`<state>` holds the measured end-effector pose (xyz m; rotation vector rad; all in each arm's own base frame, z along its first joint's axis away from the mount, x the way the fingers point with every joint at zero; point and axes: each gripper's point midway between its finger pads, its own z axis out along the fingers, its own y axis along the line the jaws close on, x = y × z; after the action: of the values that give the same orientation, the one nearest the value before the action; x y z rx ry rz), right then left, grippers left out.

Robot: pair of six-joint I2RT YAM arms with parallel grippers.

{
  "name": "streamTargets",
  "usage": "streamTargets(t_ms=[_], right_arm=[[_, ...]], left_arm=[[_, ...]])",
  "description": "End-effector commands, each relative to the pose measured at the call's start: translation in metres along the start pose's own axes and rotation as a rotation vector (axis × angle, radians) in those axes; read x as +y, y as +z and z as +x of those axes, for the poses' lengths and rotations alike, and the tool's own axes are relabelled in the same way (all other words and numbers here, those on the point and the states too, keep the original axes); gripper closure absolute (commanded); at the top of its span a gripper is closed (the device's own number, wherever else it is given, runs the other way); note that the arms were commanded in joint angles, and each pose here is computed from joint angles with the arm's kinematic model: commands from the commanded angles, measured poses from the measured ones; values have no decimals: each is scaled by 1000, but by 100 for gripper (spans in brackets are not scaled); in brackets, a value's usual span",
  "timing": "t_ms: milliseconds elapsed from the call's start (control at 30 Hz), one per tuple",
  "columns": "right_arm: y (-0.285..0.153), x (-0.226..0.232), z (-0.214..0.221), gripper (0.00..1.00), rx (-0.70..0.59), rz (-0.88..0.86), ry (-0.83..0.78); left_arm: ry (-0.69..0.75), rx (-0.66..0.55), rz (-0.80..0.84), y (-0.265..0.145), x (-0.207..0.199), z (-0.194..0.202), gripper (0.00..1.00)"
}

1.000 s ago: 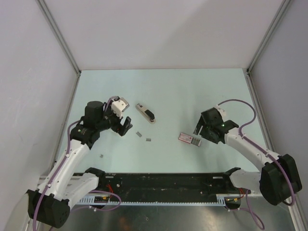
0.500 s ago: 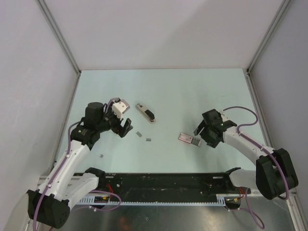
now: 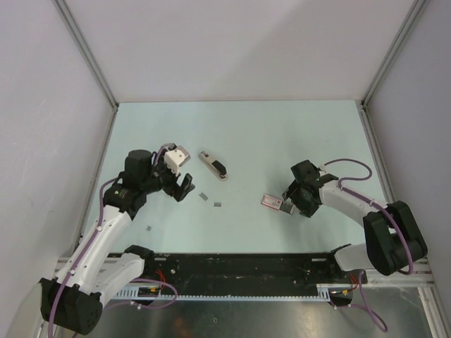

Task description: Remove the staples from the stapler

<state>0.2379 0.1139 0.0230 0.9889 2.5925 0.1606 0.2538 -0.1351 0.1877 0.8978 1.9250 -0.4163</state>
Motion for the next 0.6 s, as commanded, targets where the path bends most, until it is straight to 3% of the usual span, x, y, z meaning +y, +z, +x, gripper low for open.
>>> streamTargets(t_ms=[0, 567], right_arm=[[4, 11, -3, 26, -22, -14, 20], [11, 29, 36, 31, 76, -7, -68]], left_arm=[[25, -35, 20, -4, -4, -6, 11], [47, -57, -11, -12, -1, -12, 11]])
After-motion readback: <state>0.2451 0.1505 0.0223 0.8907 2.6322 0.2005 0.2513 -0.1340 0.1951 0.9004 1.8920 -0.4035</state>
